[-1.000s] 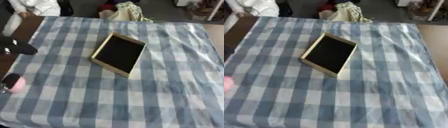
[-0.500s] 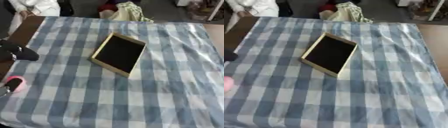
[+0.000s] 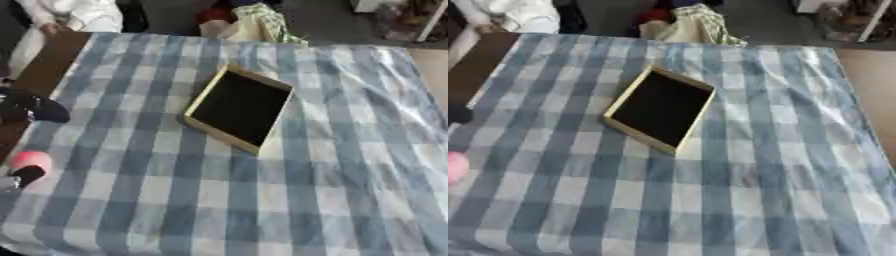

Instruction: Pick up objects on the table and place them in the box.

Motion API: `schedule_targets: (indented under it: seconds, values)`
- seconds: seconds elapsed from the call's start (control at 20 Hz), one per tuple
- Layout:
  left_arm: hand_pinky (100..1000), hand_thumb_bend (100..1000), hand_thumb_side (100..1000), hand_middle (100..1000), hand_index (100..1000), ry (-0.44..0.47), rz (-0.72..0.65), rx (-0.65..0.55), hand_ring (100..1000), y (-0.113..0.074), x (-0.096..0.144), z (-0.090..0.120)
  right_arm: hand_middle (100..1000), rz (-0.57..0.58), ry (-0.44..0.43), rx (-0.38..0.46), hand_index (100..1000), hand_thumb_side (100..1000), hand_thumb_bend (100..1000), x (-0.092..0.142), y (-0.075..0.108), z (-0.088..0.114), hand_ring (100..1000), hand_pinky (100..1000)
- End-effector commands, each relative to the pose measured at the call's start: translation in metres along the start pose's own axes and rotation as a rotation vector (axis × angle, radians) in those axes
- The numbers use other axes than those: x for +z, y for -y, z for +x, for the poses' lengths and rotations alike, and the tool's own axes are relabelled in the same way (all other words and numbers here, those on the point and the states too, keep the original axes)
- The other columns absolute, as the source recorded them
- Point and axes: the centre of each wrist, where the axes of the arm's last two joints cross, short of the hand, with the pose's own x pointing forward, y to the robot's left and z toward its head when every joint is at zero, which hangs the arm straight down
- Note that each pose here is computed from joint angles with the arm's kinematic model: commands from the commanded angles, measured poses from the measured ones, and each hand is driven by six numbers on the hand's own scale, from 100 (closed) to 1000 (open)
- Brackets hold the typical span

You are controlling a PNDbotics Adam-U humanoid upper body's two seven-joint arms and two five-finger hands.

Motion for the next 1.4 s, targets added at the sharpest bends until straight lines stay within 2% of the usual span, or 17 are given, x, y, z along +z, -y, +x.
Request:
schedule_targets:
  seconds: [0.05,0.3,0.5,0.8,0.85,1.15,1.4]
  values:
    - [770,287,698,841,941,-0.051,-0.022,-0.024,877,-0.004,0.006,-0.011,658,0.011,0.046,0.02,732,844,100,-0.009,0.006,0.006,616,784]
    - [777,323,676,850,941,-0.108,-0.058,-0.012,897,0.007,0.008,-0.022,657,0.012,0.046,0.017,731,844,100,-0.009,0.006,0.006,616,784]
    - [765,296,556,839,943,-0.149,-0.076,0.007,889,0.018,0.009,-0.031,657,0.014,0.046,0.013,731,844,100,-0.009,0.005,0.007,616,784]
    - [754,283,215,838,961,-0.186,-0.092,0.065,882,0.033,0.011,-0.04,656,0.015,0.046,0.009,731,844,100,-0.009,0.005,0.007,616,784]
    - [746,255,198,835,963,-0.187,-0.092,0.078,876,0.036,0.012,-0.041,656,0.015,0.046,0.009,731,844,100,-0.009,0.005,0.007,616,784]
    - [742,260,201,839,968,-0.247,-0.104,0.14,875,0.047,0.017,-0.052,656,0.017,0.047,0.006,731,844,100,-0.009,0.004,0.007,616,784]
    - [749,303,212,843,970,-0.304,-0.114,0.142,882,0.049,0.019,-0.055,655,0.021,0.049,0.0,730,844,100,-0.01,0.003,0.007,615,783]
